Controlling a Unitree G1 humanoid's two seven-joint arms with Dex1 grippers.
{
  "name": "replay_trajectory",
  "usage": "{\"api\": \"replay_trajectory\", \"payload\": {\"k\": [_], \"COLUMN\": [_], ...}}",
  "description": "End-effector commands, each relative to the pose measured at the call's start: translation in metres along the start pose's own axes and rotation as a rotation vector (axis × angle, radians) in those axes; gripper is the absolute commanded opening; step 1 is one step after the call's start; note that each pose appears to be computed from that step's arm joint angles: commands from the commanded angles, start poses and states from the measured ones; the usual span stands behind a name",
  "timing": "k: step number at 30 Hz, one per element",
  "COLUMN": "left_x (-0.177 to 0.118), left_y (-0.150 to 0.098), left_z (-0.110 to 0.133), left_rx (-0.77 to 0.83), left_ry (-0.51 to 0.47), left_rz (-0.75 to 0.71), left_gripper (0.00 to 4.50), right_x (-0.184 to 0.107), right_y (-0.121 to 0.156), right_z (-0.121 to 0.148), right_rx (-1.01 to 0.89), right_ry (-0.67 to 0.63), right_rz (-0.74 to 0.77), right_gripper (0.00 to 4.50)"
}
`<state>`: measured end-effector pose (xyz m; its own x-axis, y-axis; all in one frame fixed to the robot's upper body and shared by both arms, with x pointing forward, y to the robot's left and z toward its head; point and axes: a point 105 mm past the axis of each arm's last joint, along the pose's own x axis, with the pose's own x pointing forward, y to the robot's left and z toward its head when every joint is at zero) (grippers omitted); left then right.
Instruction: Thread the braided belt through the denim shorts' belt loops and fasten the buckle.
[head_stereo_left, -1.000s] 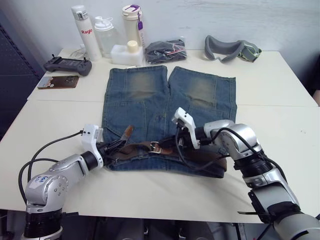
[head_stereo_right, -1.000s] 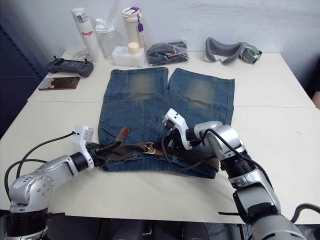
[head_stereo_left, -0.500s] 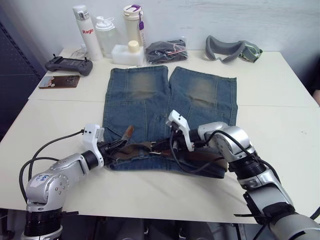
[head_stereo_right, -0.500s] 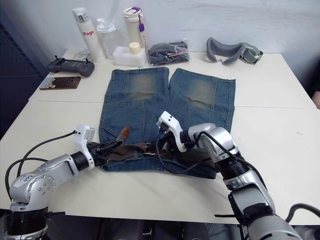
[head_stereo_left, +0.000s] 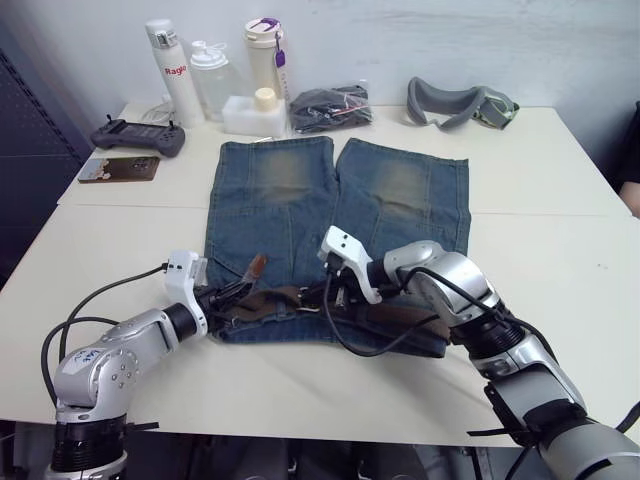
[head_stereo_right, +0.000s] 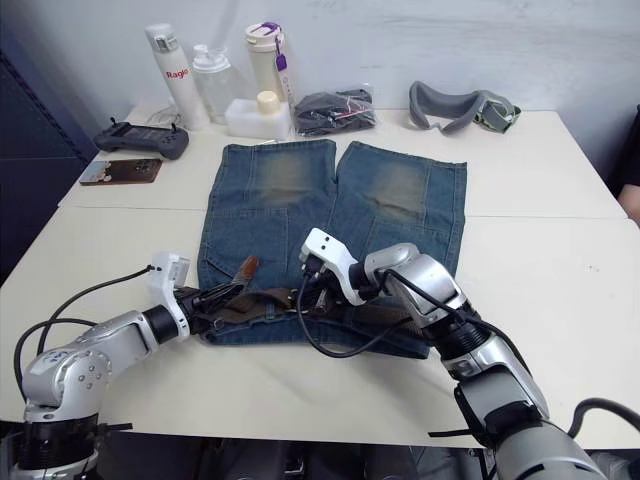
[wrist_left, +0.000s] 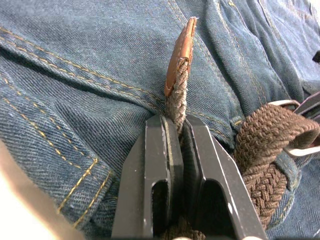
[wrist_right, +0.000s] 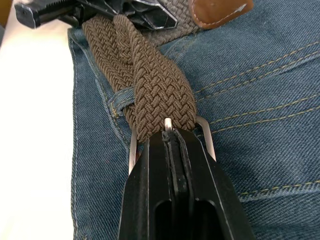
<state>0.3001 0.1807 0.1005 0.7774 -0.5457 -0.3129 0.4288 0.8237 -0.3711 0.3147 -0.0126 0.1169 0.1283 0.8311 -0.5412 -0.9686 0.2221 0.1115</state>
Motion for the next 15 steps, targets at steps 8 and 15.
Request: {"api": "replay_trajectory", "payload": {"k": [8, 15], "left_x": [0.003, 0.034], "left_y": [-0.054, -0.076], "left_z": [0.074, 0.123], "left_rx": [0.044, 0.093], "left_ry": [-0.172, -0.224], "left_rz": [-0.416, -0.535], "left_gripper": [0.0, 0.0], "right_x": [0.039, 0.043], "right_y": [-0.007, 0.004], "right_z": [-0.114, -0.131], "right_rx": [0.096, 0.015], "right_ry": [0.373, 0.431], "right_rz": [-0.061, 0.013], "right_gripper": [0.08, 0.08]}}
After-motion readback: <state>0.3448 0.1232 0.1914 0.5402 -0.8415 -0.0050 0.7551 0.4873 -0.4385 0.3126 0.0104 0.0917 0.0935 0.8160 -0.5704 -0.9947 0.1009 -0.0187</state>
